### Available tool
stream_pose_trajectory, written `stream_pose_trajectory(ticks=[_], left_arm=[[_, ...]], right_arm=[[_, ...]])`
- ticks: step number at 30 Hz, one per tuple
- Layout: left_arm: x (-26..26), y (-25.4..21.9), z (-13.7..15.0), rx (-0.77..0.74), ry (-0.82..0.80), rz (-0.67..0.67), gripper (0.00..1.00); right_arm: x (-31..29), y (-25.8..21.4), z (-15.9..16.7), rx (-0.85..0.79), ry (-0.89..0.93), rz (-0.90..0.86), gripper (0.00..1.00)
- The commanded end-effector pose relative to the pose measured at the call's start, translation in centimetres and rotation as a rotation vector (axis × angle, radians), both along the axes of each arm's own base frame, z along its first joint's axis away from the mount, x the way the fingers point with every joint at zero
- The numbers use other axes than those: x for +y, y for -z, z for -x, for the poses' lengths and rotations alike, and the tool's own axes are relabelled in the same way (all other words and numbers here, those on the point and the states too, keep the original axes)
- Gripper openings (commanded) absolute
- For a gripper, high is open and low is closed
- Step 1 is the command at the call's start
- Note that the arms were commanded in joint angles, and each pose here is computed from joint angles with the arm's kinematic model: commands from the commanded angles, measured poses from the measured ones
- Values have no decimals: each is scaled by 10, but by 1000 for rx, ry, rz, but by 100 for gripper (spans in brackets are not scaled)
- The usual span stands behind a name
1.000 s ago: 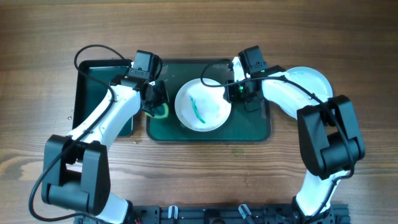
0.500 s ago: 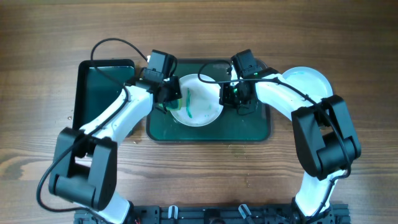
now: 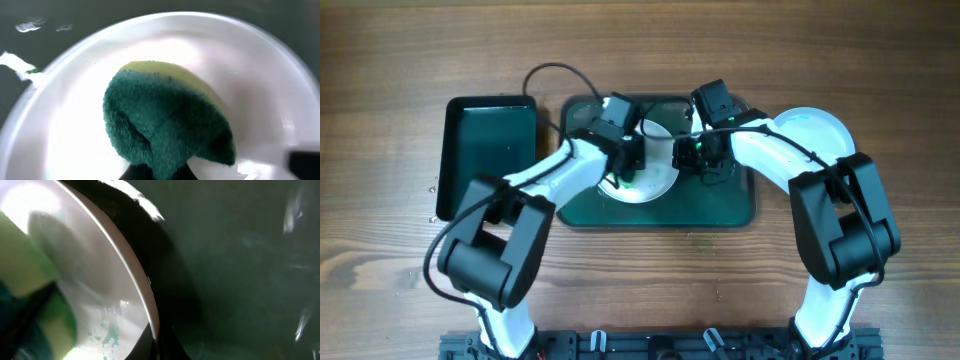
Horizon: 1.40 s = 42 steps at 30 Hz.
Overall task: Clean dirty plates on tray and stack at the side
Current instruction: 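Scrub the last plate with the sponge in the left gripper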
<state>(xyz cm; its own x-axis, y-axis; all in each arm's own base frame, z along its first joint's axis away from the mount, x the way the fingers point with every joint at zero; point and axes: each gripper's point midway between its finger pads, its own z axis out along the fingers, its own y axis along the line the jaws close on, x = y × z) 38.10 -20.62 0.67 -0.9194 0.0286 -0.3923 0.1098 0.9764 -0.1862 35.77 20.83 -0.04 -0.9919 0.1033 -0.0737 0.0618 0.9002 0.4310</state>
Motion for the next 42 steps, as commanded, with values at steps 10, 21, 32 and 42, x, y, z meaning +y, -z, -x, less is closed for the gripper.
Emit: stream_pose_trajectory(ticks=[10,21,32,42], left_arm=[[50,2,-34,-206,-376,-196,4],[44,34,62,455,-184,146,4],[35,33,22,150,-199,-68,4],[82,36,35,158,-305,-287,4]], right_arm=[[-5,22,17,65,-2,44,4],[11,17,32,116,-59,-83,4],[12,17,32,111,-74,-88,4],[12,17,30,104,-71,-83,4]])
